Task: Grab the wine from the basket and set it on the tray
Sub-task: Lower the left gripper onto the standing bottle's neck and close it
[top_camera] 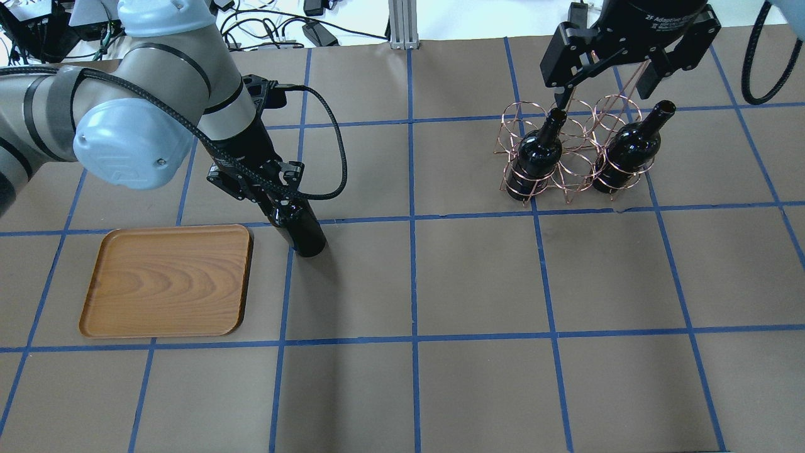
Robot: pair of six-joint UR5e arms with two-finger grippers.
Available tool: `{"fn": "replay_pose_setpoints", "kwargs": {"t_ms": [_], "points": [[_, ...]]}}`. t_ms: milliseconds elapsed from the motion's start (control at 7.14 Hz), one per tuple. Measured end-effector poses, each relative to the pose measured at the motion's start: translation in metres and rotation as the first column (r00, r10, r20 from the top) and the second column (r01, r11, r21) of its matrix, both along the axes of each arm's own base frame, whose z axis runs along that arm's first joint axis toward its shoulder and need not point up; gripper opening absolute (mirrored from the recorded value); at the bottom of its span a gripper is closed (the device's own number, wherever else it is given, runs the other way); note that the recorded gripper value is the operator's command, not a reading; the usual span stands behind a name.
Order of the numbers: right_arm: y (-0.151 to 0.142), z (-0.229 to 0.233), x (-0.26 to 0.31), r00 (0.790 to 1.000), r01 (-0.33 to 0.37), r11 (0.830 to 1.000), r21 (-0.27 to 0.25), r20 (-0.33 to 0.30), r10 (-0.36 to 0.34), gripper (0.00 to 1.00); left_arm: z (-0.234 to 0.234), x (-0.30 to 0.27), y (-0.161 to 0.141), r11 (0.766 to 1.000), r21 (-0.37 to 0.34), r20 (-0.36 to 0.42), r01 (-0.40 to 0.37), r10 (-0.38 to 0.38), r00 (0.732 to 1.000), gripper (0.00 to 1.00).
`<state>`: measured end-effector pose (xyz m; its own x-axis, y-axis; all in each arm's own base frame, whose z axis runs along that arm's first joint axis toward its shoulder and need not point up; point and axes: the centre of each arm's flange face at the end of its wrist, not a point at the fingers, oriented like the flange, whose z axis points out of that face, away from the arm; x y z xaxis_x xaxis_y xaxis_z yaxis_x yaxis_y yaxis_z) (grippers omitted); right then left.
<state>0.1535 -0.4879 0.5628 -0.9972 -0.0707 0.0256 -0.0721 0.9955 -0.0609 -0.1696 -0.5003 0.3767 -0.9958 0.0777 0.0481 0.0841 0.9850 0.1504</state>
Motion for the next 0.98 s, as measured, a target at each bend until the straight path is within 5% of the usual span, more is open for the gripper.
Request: {"fn": "replay_pose_setpoints", "kwargs": {"t_ms": [420, 701, 981], "points": [[0.001, 0.0, 0.0, 1.0, 0.003, 1.0, 0.0, 0.001, -0.003, 1.0, 0.004, 0.002, 0.0, 1.0, -0.003, -0.004, -0.004, 0.004, 1.0, 0.98], [0.002, 0.0, 0.0, 1.0, 0.004, 1.0, 0.0, 0.001, -0.004, 1.0, 0.006, 0.005, -0.011, 0.999, -0.033, -0.006, -0.012, 0.012, 1.0, 0.67], [0.002, 0.0, 0.0, 1.0, 0.004, 1.0, 0.0, 0.002, -0.004, 1.0, 0.009, 0.005, -0.016, 0.999, -0.048, -0.008, -0.02, 0.02, 1.0, 0.7]]}}
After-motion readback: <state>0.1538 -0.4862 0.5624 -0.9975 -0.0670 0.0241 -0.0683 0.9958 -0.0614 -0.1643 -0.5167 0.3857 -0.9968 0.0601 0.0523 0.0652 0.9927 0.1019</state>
